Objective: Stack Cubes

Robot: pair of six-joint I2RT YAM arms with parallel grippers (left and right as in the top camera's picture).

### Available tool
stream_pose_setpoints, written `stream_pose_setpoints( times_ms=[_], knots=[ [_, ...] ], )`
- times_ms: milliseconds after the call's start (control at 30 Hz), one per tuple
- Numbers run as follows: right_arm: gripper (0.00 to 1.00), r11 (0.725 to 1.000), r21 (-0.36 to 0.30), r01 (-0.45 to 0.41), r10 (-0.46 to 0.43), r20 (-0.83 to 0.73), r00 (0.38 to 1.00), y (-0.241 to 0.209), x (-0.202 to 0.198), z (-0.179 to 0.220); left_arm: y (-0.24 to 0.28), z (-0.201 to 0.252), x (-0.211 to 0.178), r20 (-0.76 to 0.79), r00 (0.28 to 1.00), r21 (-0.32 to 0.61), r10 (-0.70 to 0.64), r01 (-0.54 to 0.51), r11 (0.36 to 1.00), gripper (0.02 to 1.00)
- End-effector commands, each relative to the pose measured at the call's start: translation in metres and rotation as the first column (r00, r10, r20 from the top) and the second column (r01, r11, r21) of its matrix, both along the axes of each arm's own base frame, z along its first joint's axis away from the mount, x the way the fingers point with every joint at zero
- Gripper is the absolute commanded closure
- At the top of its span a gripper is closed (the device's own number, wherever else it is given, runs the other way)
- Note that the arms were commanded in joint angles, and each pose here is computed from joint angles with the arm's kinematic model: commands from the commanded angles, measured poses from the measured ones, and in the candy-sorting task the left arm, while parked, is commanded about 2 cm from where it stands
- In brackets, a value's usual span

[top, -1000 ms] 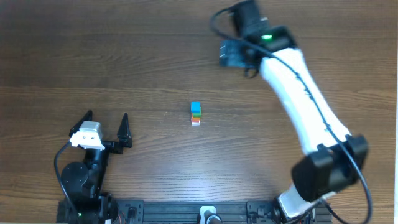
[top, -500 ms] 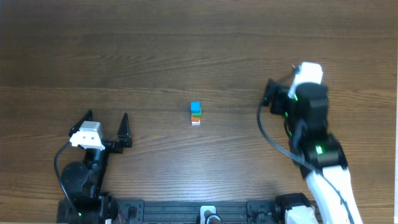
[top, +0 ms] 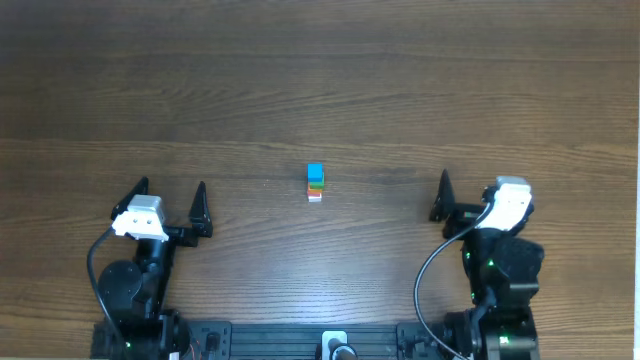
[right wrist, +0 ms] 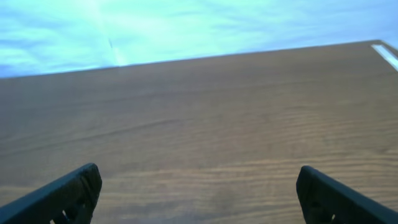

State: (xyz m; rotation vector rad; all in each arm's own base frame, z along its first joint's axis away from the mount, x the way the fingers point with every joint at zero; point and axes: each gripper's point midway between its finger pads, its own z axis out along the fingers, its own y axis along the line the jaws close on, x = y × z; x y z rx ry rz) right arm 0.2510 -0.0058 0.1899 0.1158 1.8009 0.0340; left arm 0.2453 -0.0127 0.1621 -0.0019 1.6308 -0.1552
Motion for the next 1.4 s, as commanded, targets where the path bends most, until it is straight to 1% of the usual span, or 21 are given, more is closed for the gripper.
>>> stream_pose_setpoints(
  times_ms=[33,133,200,333,400,433,500,800,1400],
  knots=[
    [0.009,0.999,-0.001,-0.047,0.047,0.007,0.999,0.007,-0.005,-0.021,0.000,-0.001,0.000,0.003,1.000,0.018,-0.005,0.005,1.000,0.018],
    [0.009,0.999,-0.002,-0.052,0.052,0.018,0.999,0.008,-0.008,-0.029,0.000,-0.001,0.000,0.003,1.000,0.018,-0.006,0.006,1.000,0.020],
    [0.009,0.997,-0.037,-0.063,0.064,0.026,0.998,0.009,-0.009,-0.035,0.000,-0.001,0.000,0.003,1.000,0.018,-0.005,0.005,1.000,0.020],
    [0.007,0.994,-0.089,-0.070,0.075,0.050,0.996,0.009,-0.011,-0.041,0.000,-0.001,0.000,0.003,1.000,0.018,-0.005,0.005,1.000,0.018],
    [0.007,0.992,-0.102,-0.074,0.081,0.071,0.994,0.009,-0.011,-0.039,0.000,-0.001,0.000,0.003,1.000,0.018,-0.006,0.006,1.000,0.018],
    [0.007,0.988,-0.121,-0.094,0.105,0.088,0.991,0.013,-0.011,-0.035,0.000,-0.001,0.000,0.003,1.000,0.017,-0.006,0.006,1.000,0.018],
    [0.009,0.986,-0.140,-0.095,0.108,0.088,0.990,0.012,-0.010,-0.036,0.000,-0.001,0.000,0.003,1.000,0.018,-0.005,0.005,1.000,0.018],
    [0.009,0.986,-0.146,-0.085,0.108,0.154,0.982,0.013,-0.005,-0.033,0.000,-0.001,0.000,0.003,1.000,0.018,-0.006,0.006,1.000,0.018],
    [0.009,0.986,-0.145,-0.086,0.108,0.153,0.982,0.013,-0.005,-0.033,0.000,-0.001,0.000,0.003,1.000,0.018,-0.006,0.006,1.000,0.018]
  ],
)
